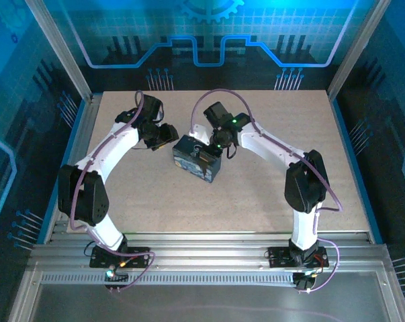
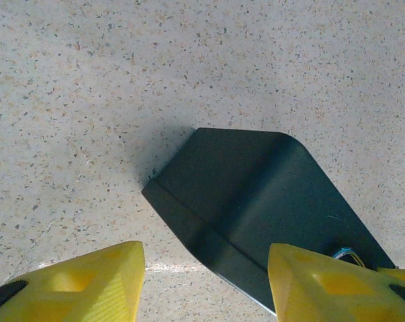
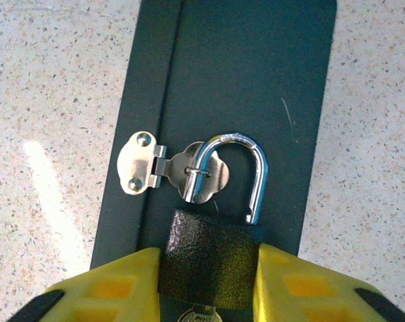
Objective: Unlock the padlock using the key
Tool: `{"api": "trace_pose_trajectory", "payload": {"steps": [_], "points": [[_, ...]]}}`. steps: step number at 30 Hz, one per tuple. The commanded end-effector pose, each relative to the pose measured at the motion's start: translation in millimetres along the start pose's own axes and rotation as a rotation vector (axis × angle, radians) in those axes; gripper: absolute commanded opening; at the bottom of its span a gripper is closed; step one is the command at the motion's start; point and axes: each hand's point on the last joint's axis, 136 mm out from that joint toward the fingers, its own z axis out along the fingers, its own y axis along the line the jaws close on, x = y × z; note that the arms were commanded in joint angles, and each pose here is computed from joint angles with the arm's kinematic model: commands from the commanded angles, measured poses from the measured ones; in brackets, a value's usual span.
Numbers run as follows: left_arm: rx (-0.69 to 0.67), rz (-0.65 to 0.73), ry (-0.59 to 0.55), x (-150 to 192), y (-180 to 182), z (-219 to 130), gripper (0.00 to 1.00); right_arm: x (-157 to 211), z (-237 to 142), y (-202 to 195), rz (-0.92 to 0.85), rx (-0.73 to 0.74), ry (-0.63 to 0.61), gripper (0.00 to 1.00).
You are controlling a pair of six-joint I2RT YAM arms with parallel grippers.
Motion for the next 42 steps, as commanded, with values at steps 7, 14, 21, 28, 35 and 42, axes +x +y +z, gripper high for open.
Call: {"api": "trace_pose_trajectory", "payload": {"steps": [7, 14, 21, 28, 35, 42], "points": [[0.019, 0.017, 0.000, 0.7, -2.8, -11.4, 0.53, 2.7, -1.1, 10.0, 0.104, -0.123, -0.009, 0.22], [0.022, 0.018, 0.000, 1.4, -2.6, -11.6, 0.52, -9.5, -17.7, 4.8, 0.281, -0.255, -0.135, 0.19], [0.047, 0.029, 0.012, 3.2, -7.7, -11.5, 0.52, -16.8, -30.1, 0.1, 0.398, -0.352, -0.210, 0.20], [0.058, 0.047, 0.012, 2.7, -11.4, -14.2, 0.52, -4.5, -16.3, -13.3, 0.497, -0.355, -0.162, 0.21], [0.057, 0.048, 0.007, 1.6, -11.8, -15.1, 0.52, -5.6, -17.2, -21.6, 0.519, -0.323, -0.177, 0.25], [0.055, 0.042, 0.008, 1.9, -10.8, -13.3, 0.52, -7.8, -20.0, -23.3, 0.506, -0.314, -0.183, 0.26]]}}
